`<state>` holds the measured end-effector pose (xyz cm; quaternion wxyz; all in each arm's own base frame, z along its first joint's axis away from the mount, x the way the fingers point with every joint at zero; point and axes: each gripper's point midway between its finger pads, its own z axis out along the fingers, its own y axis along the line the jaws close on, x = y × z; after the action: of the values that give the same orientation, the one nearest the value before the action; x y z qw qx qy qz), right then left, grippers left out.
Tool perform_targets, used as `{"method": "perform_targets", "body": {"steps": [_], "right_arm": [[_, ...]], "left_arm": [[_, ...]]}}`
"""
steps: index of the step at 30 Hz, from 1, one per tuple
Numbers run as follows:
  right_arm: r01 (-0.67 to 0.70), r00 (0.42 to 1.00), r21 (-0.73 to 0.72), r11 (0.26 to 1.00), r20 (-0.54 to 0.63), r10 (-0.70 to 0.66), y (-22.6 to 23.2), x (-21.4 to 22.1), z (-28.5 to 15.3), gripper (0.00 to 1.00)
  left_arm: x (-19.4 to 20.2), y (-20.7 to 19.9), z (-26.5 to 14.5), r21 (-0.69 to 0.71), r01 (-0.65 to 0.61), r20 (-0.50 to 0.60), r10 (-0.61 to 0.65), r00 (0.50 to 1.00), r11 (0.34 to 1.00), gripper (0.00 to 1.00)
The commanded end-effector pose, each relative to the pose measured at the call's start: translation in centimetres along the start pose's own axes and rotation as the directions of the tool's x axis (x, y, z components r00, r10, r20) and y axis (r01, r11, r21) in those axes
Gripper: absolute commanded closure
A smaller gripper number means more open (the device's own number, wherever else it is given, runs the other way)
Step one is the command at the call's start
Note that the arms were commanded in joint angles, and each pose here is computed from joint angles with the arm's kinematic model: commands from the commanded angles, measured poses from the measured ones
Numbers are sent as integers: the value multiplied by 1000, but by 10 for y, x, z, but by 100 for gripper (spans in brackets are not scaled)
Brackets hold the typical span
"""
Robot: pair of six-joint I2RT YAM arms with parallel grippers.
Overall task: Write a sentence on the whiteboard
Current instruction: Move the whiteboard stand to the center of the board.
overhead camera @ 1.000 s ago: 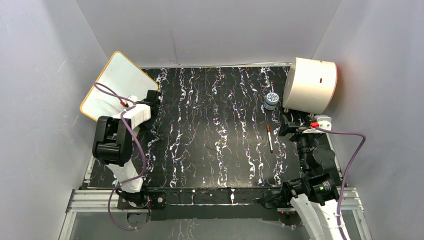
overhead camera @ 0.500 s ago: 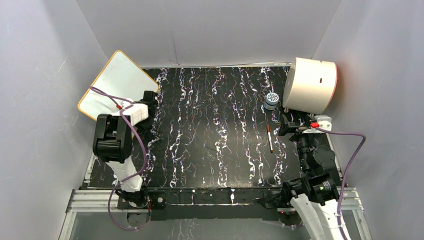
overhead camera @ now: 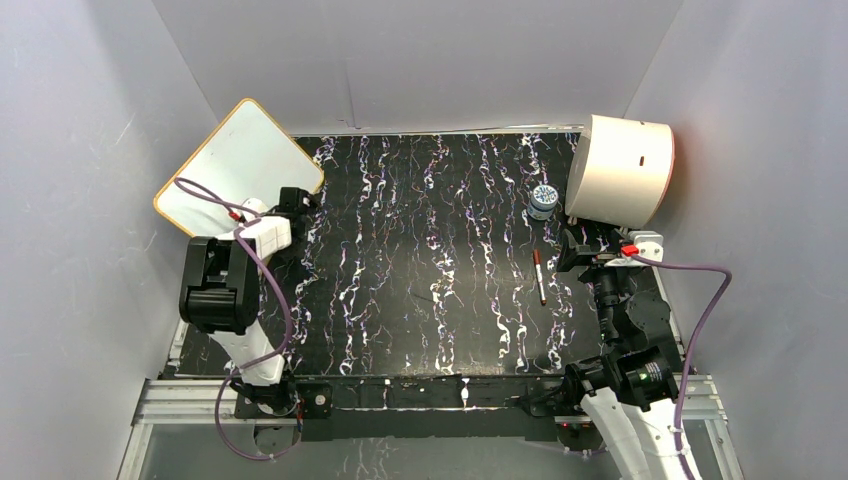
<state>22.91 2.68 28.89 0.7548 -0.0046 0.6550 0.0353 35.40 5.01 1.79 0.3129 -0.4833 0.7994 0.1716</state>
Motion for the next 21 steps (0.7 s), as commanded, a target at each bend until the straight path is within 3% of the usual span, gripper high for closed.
{"method": "perform_targets", "body": {"steps": [1,6,12,21], "right_arm": [[-14,998,-15,1000,63,15,3,-16,2,1],[-12,998,-30,999,59,14,6,-15,2,1],[-10,998,-46,999,55,13,9,-14,2,1],[-6,999,-50,999,35,8,10,-10,4,1]], "left_arm": [[33,17,-9,67,-158,-120,165,979,985,100],[66,-2,-26,267,-182,-208,241,948,946,100],[97,-24,-54,420,-304,-188,410,893,855,100],[140,-44,-102,565,-418,-105,564,819,712,100]]}}
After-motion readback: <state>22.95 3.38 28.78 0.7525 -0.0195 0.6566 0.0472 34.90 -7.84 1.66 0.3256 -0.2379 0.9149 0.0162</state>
